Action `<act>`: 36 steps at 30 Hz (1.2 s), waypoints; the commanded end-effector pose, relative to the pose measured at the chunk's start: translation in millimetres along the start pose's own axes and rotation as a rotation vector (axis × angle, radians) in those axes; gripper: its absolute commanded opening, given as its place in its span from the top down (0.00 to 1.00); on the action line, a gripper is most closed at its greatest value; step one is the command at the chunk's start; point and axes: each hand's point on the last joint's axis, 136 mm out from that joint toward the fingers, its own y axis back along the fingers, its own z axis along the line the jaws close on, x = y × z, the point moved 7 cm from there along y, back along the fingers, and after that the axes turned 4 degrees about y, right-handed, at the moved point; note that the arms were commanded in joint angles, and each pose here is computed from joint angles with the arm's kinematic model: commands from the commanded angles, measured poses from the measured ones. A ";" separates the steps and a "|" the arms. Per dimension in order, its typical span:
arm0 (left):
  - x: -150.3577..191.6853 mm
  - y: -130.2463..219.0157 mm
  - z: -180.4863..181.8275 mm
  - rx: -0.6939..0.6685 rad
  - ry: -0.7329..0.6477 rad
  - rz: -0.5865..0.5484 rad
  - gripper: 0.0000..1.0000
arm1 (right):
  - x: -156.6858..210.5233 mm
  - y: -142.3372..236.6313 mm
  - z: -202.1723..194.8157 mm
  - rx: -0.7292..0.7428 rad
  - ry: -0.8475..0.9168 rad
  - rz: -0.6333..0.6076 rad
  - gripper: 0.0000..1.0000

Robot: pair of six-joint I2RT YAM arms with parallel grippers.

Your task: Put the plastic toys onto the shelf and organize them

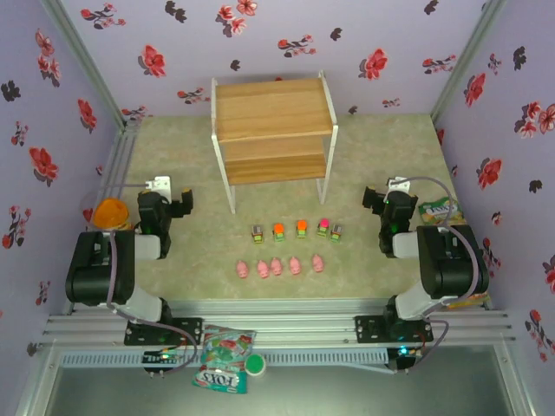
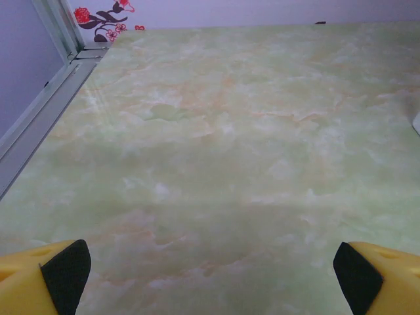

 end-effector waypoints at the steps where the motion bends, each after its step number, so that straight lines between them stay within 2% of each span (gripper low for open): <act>1: -1.1 -1.0 0.8 -0.011 -0.006 -0.014 0.00 | -2.5 -3.0 -2.4 -0.011 -0.031 -0.003 0.01; 32: -0.7 -1.4 7.7 -0.002 0.036 -0.007 0.00 | -2.6 -2.9 -2.7 -0.011 -0.031 -0.005 0.01; 36: 0.3 3.0 10.4 -0.027 0.045 -0.037 0.00 | -1.8 0.4 -1.3 -0.018 -0.021 -0.020 0.01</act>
